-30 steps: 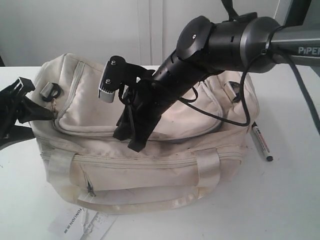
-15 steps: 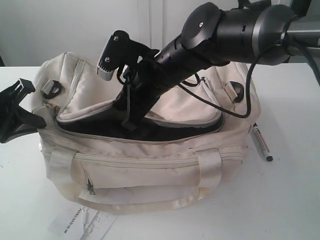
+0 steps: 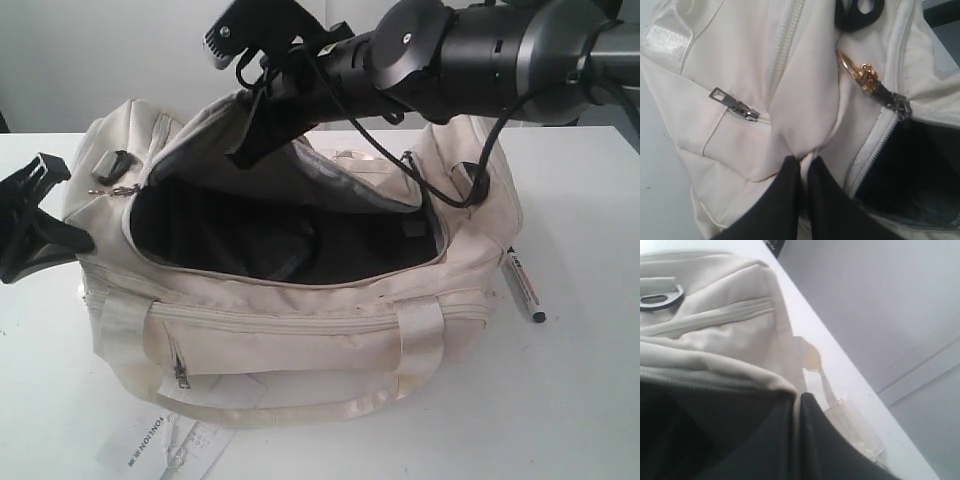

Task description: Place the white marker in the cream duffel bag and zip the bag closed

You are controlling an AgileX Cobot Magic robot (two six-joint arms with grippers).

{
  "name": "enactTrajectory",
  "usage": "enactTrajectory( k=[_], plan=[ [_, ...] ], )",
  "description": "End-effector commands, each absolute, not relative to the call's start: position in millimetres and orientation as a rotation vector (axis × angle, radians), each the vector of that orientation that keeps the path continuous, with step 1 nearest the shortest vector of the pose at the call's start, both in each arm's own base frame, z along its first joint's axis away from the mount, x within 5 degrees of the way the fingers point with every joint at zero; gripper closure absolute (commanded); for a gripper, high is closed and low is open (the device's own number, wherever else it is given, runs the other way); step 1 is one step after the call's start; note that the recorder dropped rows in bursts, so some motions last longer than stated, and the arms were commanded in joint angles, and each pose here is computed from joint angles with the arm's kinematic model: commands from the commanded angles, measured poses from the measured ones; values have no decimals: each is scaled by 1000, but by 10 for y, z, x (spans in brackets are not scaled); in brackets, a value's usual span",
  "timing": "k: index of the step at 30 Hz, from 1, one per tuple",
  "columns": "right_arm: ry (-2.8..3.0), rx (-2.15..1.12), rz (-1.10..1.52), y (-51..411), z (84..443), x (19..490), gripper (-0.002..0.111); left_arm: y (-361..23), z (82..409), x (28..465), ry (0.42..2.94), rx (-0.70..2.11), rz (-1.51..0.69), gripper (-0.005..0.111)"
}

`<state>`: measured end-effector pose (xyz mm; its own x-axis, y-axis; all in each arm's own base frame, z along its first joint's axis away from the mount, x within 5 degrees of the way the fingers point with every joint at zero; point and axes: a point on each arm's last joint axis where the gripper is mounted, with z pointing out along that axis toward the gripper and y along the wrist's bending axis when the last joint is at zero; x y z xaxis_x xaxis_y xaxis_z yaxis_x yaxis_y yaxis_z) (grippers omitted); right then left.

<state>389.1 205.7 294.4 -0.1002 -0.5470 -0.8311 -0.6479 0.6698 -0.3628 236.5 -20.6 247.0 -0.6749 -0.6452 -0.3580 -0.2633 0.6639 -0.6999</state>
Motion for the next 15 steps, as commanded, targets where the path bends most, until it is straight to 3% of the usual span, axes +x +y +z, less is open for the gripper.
enactTrajectory(
  k=[1,15],
  plan=[
    [1655,-774,-2,1936,3155,3983,108,-214,2449,2353,2288,-698,-839,107],
    [1563,-517,-79,1805,3317,4060,108,-210,2450,2356,2284,-700,-834,107]
  ],
)
